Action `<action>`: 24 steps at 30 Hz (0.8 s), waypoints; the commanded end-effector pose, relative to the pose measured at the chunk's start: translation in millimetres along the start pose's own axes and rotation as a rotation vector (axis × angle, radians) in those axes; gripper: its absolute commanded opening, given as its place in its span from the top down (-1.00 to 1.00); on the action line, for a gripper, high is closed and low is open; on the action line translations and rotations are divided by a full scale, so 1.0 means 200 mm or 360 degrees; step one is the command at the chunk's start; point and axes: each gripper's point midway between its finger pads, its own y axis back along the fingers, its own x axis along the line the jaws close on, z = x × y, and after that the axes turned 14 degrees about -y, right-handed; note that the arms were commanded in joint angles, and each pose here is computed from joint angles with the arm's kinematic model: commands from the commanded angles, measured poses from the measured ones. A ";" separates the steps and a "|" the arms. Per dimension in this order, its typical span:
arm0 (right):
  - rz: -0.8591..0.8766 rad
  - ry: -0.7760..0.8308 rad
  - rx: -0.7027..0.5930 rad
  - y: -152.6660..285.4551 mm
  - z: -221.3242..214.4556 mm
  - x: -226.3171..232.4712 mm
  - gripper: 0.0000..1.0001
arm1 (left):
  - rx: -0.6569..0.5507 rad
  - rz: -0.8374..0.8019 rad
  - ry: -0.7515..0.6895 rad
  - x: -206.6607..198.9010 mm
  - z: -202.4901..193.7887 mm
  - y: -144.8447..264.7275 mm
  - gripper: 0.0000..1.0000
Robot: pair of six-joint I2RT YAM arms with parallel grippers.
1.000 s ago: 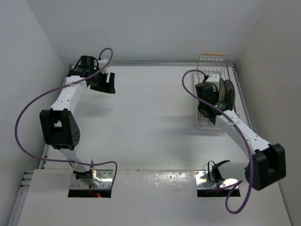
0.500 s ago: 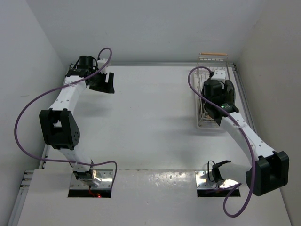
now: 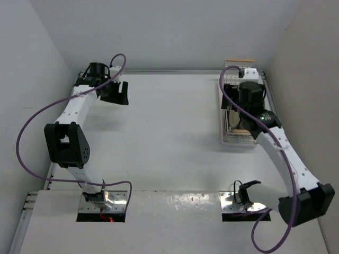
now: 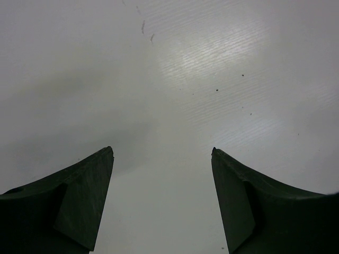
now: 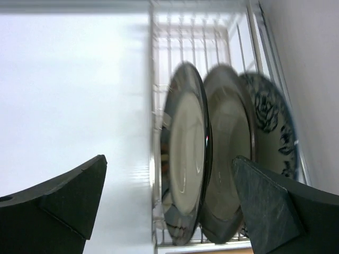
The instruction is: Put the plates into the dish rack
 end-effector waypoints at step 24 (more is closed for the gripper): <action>0.0302 -0.0632 0.0802 0.60 -1.04 -0.12 -1.00 | 0.0203 0.0383 -0.0005 0.01 -0.64 0.47 -0.58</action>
